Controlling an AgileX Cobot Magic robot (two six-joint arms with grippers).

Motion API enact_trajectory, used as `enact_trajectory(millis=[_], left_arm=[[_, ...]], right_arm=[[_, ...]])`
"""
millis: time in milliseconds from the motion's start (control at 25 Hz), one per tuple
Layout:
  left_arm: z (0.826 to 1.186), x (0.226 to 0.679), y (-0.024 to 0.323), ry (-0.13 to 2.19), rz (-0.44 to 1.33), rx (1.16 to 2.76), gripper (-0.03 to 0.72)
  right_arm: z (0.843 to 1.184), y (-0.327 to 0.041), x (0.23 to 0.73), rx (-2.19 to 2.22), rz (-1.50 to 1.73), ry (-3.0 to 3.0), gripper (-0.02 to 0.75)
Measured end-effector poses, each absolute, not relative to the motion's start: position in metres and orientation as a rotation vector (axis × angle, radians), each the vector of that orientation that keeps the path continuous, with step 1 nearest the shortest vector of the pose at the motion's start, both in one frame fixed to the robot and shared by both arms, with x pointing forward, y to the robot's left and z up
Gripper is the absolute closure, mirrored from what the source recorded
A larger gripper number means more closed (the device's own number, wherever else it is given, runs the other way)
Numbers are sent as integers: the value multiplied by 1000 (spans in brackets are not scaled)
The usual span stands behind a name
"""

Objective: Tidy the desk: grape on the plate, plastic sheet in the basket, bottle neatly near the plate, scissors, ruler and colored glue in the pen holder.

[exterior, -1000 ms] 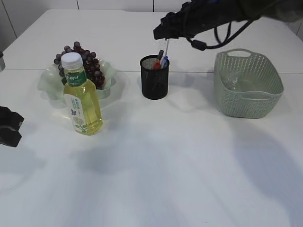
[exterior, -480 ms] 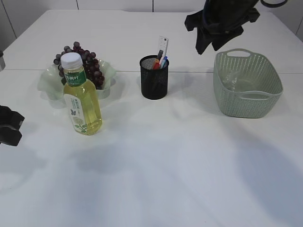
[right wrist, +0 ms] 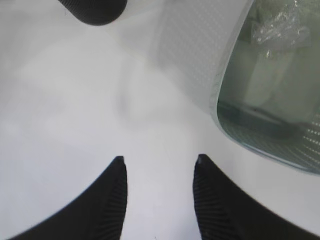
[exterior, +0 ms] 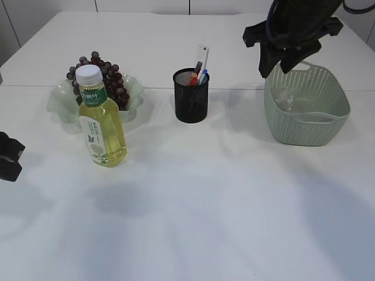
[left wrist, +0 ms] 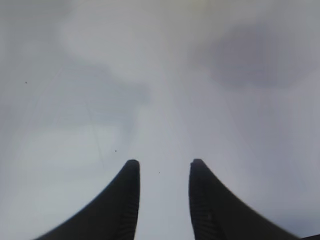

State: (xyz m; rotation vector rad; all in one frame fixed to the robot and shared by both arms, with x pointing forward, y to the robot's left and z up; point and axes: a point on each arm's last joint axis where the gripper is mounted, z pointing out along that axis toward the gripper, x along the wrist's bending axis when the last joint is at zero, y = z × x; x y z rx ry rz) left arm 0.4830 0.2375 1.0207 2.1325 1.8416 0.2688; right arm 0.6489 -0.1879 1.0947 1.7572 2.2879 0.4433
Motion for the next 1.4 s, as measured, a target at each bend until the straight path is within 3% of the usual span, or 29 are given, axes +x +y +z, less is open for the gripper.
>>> enact_trajectory(millis=[600, 1000, 1400], left_arm=[[1062, 448, 244, 1794, 297, 2043, 434], [1087, 411, 253, 1735, 364, 1986, 429], [1069, 346, 270, 1673, 433, 1913, 429]], right_arm=[[1140, -209, 576, 1722, 479, 2248, 387], [1144, -227, 512, 1724, 456, 2253, 387], [1141, -254, 412, 1721, 523, 2198, 387]])
